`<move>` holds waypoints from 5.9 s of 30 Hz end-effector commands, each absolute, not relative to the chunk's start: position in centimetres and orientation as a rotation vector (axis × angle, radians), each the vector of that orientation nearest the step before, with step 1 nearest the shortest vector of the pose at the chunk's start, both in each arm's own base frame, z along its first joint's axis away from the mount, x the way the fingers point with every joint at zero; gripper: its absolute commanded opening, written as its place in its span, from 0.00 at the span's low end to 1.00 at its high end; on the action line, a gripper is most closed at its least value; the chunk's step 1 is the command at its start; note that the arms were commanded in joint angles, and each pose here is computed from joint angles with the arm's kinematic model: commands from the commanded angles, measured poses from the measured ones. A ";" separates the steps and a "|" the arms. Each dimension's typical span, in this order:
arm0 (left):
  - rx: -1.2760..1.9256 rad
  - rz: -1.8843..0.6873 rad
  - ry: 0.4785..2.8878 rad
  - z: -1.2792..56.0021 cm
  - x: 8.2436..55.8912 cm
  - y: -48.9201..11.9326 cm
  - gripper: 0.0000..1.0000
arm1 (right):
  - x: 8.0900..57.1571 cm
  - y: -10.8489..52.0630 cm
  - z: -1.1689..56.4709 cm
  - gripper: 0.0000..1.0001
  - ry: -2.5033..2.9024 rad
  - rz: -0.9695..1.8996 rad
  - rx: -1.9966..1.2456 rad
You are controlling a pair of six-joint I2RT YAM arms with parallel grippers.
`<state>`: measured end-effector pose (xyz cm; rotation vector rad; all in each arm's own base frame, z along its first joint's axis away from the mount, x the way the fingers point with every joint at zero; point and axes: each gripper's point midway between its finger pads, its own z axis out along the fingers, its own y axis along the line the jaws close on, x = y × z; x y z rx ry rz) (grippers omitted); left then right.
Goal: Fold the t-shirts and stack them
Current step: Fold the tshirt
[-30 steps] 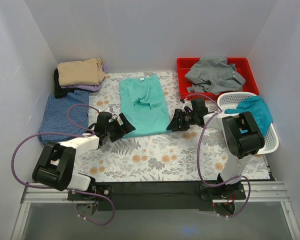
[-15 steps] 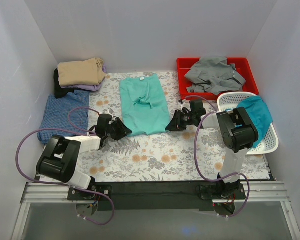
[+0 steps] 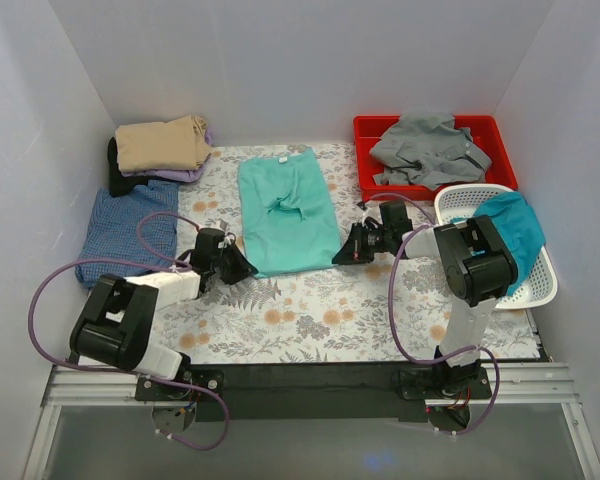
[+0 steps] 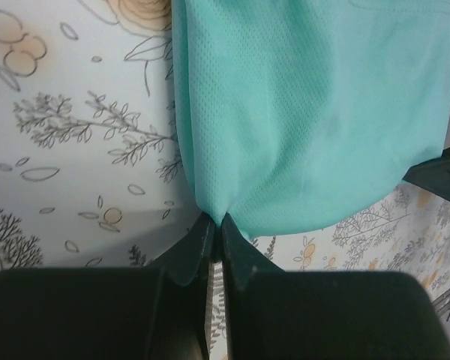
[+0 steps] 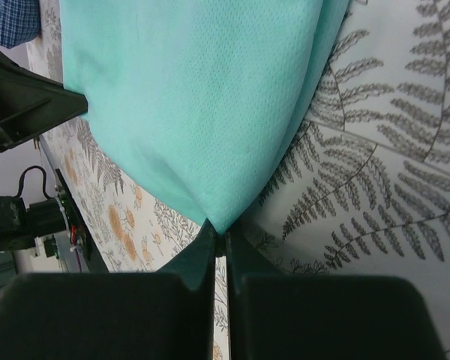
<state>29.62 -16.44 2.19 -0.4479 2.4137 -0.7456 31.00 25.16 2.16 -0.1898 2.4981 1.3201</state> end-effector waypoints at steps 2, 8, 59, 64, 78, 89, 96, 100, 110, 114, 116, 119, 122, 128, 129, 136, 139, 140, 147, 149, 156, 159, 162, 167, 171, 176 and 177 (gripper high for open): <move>-0.439 -0.675 2.509 2.8 26.9 -15.3 0.00 | 29.1 24.7 3.3 0.01 2.482 1.319 -0.234; -0.413 -0.793 2.578 5.1 23.7 -16.5 0.00 | 25.7 23.8 5.6 0.01 2.470 1.322 -0.240; -0.437 -0.558 2.408 18.3 28.3 -20.2 0.00 | 28.4 25.2 17.3 0.02 2.332 0.979 -0.358; -0.451 -0.553 2.381 17.8 31.1 -19.8 0.00 | 31.2 24.7 16.5 0.02 2.349 0.985 -0.348; -0.476 -0.535 2.338 15.6 40.8 -18.4 0.00 | 39.8 26.3 14.9 0.02 2.348 1.101 -0.373; -0.462 -0.554 2.215 13.2 50.6 -16.6 0.29 | 50.3 26.9 13.1 0.39 2.245 1.106 -0.391; -0.471 -0.390 2.020 14.9 57.2 -11.9 0.64 | 57.3 25.6 13.6 0.56 2.123 0.878 -0.426; -0.417 -0.419 2.002 17.6 57.0 -12.2 0.64 | 56.2 25.1 15.3 0.57 2.108 0.878 -0.412; -0.353 -0.611 2.175 13.6 51.7 -14.9 0.65 | 51.7 24.2 10.8 0.58 2.264 0.857 -0.453; -0.349 -0.599 2.192 10.8 49.6 -14.5 0.66 | 51.0 23.8 8.6 0.59 2.313 0.847 -0.454; -0.351 -0.583 2.204 9.9 49.6 -14.3 0.66 | 51.0 23.8 7.5 0.59 2.333 0.843 -0.453; -0.351 -0.574 2.210 8.5 50.1 -14.3 0.66 | 51.2 23.4 6.7 0.59 2.352 0.807 -0.447; -0.358 -0.576 2.217 7.6 50.4 -14.4 0.66 | 51.3 23.2 5.7 0.59 2.371 0.777 -0.455; -0.337 -0.667 2.221 6.8 50.8 -15.8 0.65 | 51.0 23.0 3.5 0.59 2.430 0.765 -0.455; -0.330 -0.694 2.209 7.1 50.9 -16.1 0.66 | 50.9 23.0 3.3 0.59 2.436 0.750 -0.456; -0.333 -0.829 2.269 5.7 49.1 -17.7 0.66 | 50.7 21.7 0.7 0.59 2.517 0.554 -0.467; -0.347 -0.835 2.289 4.8 48.4 -17.7 0.66 | 50.3 21.3 -0.3 0.59 2.560 0.483 -0.470; -0.350 -0.835 2.294 4.6 48.3 -17.7 0.66 | 50.1 21.3 -0.6 0.59 2.565 0.487 -0.481; -0.360 -0.858 2.332 4.0 46.7 -17.8 0.58 | 47.6 22.6 -1.0 0.46 2.595 0.615 -0.525; -0.372 -0.864 2.345 3.9 45.4 -17.7 0.42 | 45.8 22.9 -1.1 0.30 2.618 0.667 -0.537; -0.438 -0.857 2.401 5.0 39.6 -16.7 0.21 | 37.9 23.6 -0.6 0.25 2.653 0.731 -0.594; -0.449 -0.827 2.437 5.5 36.6 -16.3 0.21 | 33.4 24.1 0.1 0.29 2.666 0.759 -0.615; -0.444 -0.811 2.500 5.3 33.6 -16.2 0.22 | 28.7 24.4 0.4 0.36 2.697 0.757 -0.635; -0.388 -0.816 2.524 6.9 30.1 -16.6 0.39 | 25.1 24.4 2.9 0.48 2.647 0.722 -0.608; -0.383 -0.665 2.525 7.4 29.1 -14.8 0.51 | 26.2 23.4 5.2 0.54 2.577 0.634 -0.561; -0.385 -0.538 2.476 8.9 30.0 -13.2 0.54 | 28.0 23.1 7.4 0.55 2.522 0.554 -0.554; -0.372 -0.528 2.458 9.2 30.4 -13.1 0.54 | 28.3 23.1 7.7 0.56 2.517 0.542 -0.554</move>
